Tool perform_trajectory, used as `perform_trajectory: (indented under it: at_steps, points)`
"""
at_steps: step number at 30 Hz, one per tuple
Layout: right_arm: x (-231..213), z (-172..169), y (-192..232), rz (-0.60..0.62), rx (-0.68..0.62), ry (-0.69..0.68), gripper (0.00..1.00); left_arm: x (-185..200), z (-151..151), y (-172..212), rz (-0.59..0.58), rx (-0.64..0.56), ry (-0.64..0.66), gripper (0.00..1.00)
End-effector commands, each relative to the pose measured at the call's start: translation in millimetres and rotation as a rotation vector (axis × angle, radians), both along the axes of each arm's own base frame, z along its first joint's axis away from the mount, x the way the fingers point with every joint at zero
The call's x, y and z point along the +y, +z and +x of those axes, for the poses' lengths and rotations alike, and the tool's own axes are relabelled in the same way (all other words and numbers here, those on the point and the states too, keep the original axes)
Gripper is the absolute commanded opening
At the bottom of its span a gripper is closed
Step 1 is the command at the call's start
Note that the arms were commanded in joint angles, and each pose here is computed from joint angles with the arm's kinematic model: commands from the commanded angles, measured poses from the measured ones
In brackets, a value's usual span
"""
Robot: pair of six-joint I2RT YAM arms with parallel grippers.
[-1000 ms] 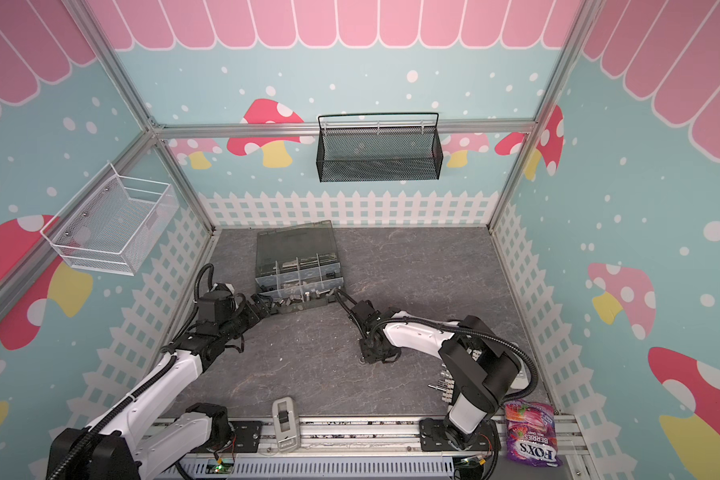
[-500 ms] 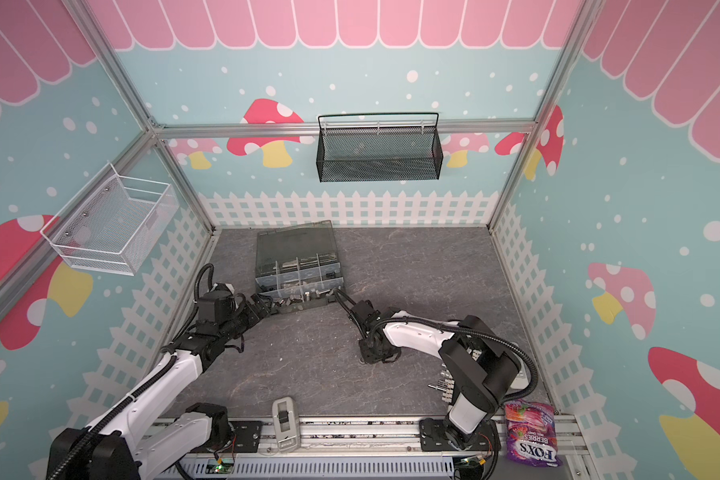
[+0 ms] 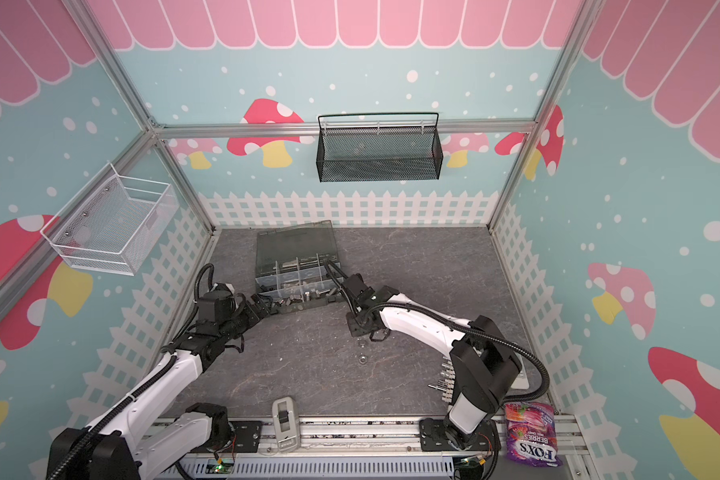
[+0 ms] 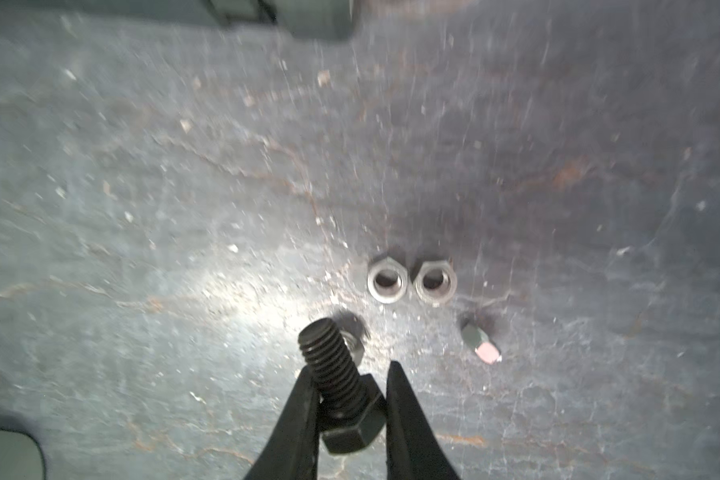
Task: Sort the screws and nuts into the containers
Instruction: 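Carry the black bolt with the right gripper over the organizer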
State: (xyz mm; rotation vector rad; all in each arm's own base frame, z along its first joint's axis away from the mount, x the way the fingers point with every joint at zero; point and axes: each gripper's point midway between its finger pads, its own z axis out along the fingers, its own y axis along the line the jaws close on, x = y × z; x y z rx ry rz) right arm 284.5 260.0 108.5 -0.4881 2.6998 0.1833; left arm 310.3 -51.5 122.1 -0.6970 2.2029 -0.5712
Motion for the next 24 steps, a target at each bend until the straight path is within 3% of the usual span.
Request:
perform_trajectory:
  at_steps: [1, 7, 12, 24]
  points:
    - [17.0, 34.1, 13.5, 0.008, -0.08, 0.015, 0.08, 3.3, 0.9, 3.9, 0.007, -0.009, 0.013, 1.0]
    - [63.3, 87.6, 37.5, 0.082, -0.186, 0.057, 0.07, 5.8, -2.5, 7.1, 0.015, -0.02, 0.022, 1.0]
    - [93.3, 123.7, 31.0, 0.096, -0.208, 0.096, 0.06, 5.9, -2.5, 8.1, 0.02, -0.019, 0.018, 1.0]
    - [110.6, 182.2, 5.4, 0.135, -0.205, 0.101, 0.08, 6.6, -4.2, 6.5, 0.024, -0.017, 0.018, 1.0]
